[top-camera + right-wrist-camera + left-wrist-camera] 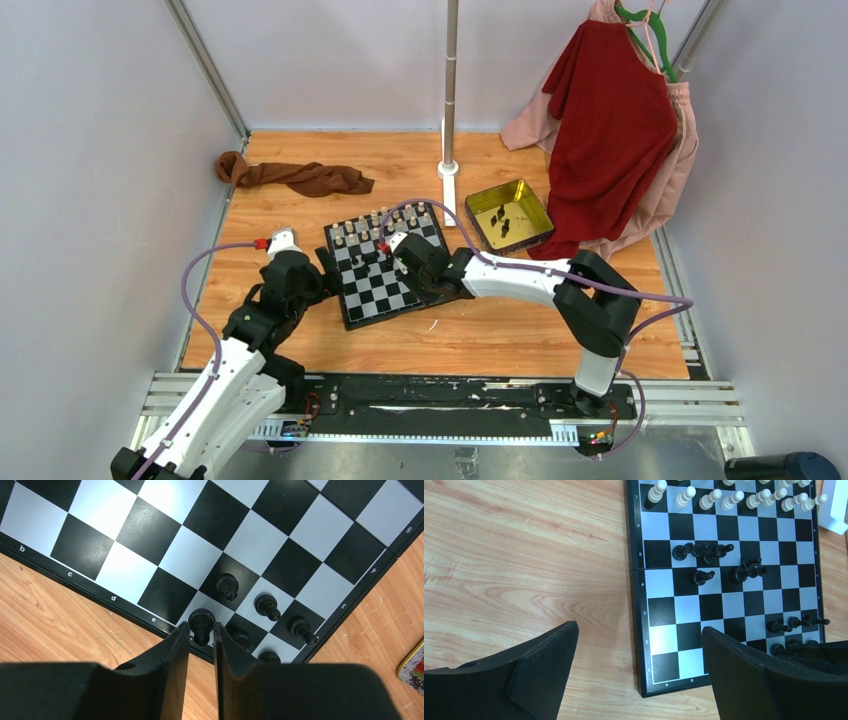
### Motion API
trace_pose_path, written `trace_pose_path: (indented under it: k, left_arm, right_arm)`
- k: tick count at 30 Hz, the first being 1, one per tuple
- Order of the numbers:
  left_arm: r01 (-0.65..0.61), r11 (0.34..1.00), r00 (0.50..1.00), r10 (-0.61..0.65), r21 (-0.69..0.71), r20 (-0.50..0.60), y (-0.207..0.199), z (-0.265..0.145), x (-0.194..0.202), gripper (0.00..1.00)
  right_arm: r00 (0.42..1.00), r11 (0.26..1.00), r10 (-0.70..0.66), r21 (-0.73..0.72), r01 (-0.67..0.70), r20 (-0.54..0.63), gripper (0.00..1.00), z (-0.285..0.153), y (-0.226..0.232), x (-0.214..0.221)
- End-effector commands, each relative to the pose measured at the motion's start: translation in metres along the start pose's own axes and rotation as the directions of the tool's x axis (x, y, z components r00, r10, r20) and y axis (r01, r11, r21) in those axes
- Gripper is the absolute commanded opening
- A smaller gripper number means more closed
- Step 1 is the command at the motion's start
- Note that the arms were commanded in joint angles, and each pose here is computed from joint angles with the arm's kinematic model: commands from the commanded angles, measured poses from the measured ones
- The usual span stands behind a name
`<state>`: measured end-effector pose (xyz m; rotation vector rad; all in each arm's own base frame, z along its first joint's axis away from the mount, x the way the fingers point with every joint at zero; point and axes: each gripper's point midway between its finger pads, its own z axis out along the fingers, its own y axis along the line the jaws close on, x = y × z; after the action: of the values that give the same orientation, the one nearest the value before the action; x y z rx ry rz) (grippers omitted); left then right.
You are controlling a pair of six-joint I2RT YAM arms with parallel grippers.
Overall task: Set up the chess pieces on the board
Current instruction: Place the chess piece on the chessboard, then pick up the chess piece from the chessboard.
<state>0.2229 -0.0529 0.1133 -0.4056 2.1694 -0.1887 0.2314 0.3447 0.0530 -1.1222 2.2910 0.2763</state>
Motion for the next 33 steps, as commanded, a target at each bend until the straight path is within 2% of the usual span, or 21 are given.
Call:
trace_pose_path:
  k: [1, 16, 33]
  left_arm:
    - [-0.009, 1.000, 1.000, 0.009, 0.014, 0.002, -0.003, 0.001, 0.002, 1.00]
    - [-0.007, 1.000, 1.000, 0.007, 0.007, 0.007, -0.001, 0.000, 0.001, 1.00]
    - [-0.001, 1.000, 1.000, 0.002, -0.012, 0.016, 0.002, -0.001, -0.001, 1.00]
  right_arm:
    - [0.999, 1.000, 0.013, 0.012, -0.013, -0.040, 0.30, 0.003, -0.005, 0.009]
    - [1.000, 1.000, -0.005, 0.018, 0.005, -0.003, 0.34, -0.016, -0.008, -0.005]
    - [0.993, 0.999, -0.037, 0.029, 0.034, 0.112, 0.35, -0.057, -0.014, -0.048]
